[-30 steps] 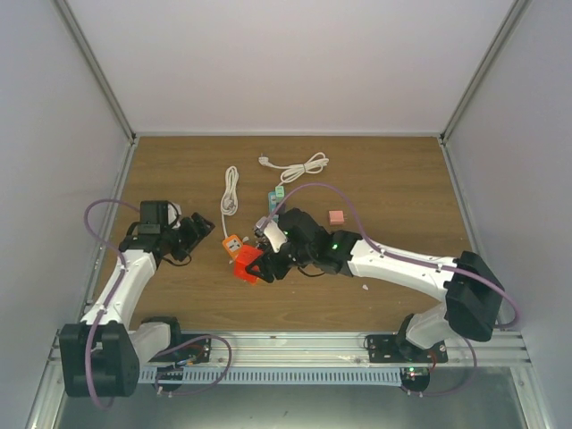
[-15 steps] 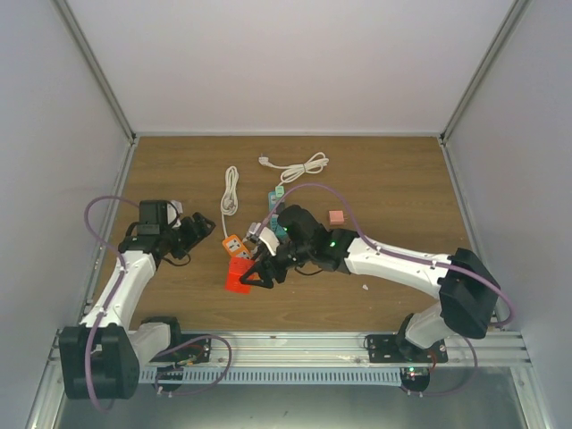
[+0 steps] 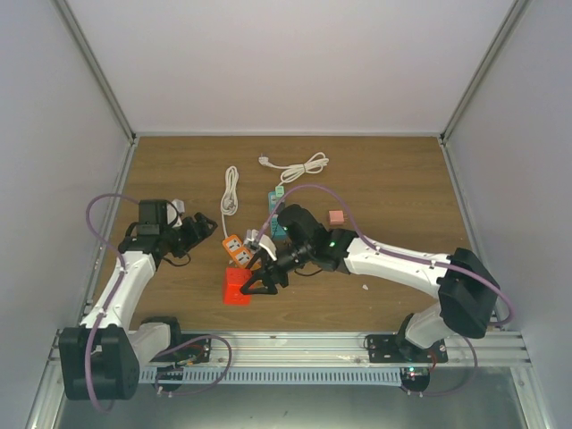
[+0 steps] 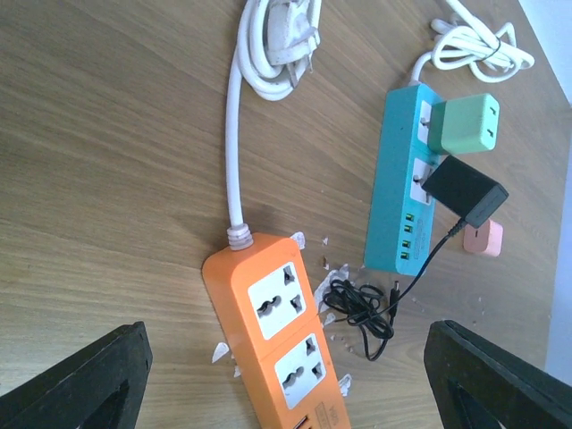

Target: Insert the plug

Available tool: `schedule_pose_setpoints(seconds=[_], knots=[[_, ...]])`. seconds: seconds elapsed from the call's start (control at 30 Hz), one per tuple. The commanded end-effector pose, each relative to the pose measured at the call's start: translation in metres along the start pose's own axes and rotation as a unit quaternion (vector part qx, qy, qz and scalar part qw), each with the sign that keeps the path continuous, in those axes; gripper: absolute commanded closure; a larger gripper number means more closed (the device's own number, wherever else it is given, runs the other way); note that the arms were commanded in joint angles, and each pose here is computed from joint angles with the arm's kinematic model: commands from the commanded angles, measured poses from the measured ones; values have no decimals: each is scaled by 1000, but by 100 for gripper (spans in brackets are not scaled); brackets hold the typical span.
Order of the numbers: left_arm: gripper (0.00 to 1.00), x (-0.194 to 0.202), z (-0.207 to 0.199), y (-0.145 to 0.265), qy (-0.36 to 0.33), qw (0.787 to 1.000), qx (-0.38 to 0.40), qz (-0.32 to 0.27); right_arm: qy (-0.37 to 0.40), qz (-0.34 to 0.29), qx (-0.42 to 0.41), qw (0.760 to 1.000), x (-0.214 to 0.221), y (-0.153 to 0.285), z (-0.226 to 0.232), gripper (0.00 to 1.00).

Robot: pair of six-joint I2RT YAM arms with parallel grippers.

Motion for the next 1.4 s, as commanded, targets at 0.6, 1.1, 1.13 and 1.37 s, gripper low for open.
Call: schedule_pose_setpoints(seconds=[0.6, 1.1, 1.13, 1.37], knots=[[13, -17, -37, 44, -85, 989, 52, -105, -189, -181, 458, 850, -42, 78, -130, 100], [1, 66, -130, 48, -283, 932, 211, -80, -200, -173, 442, 857, -49, 87, -121, 99], [1, 72, -136, 47, -294, 925, 226, -77, -202, -174, 442, 857, -48, 90, -120, 100], [1, 102, -154, 30, -379, 893, 224, -91, -222, -164, 405, 872, -40, 102, -117, 100]])
Point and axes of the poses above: each gripper's point midway between its finger pads, its own y axis back along the fingers, its own z axis along the line the jaws close on, x = y × z, the point moved 1 cm from there along y, back along the fingers, and after that the axes turned 9 degrees about -y, right-handed, at the moved point
